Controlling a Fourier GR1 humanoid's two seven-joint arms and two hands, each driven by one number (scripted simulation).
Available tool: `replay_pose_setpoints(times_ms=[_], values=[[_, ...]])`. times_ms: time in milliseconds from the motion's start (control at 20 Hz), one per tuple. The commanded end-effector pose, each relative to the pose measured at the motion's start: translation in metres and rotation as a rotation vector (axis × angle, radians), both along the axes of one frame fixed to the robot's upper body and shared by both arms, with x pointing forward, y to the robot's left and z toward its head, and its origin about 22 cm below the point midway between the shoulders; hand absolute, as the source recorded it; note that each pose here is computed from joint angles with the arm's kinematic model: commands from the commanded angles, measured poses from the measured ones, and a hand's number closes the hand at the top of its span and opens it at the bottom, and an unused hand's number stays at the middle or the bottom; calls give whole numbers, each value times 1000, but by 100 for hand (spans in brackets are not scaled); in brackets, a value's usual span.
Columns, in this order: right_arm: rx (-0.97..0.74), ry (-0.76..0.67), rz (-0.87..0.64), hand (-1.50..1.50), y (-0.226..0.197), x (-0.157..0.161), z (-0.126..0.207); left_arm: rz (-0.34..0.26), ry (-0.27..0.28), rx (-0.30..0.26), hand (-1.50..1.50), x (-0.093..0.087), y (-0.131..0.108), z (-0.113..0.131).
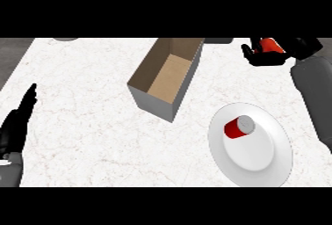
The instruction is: Pick the tomato from the plate and place it in the cardboard box
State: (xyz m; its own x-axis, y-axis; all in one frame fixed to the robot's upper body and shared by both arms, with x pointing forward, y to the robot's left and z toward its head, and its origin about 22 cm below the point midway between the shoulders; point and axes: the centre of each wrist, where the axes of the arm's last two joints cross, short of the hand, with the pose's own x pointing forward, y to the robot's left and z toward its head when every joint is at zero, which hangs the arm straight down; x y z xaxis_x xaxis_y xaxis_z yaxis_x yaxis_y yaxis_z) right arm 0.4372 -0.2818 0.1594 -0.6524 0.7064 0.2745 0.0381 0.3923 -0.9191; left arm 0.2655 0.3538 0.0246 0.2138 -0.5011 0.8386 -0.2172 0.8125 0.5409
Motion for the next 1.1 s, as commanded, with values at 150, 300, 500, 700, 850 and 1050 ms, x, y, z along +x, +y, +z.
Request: replay_pose_setpoints(times_ms=[150,300,500,700,850,1050], values=[[162,118,69,150,68,19,31,-4,-8,-4,0,-4,2,-4],[187,149,76,150,105,14,21,1,-4,2,0,3,-1,3],[205,228,67,150,165,16,37,-15,-4,10,0,-6,-8,-15],[223,287,40,150,195,22,32,-21,-9,14,0,8,-2,4],[238,299,40,150,201,25,17,-30,-10,19,0,6,0,8],[203,300,18,150,211,25,1,-28,-24,0,0,14,-14,-7]])
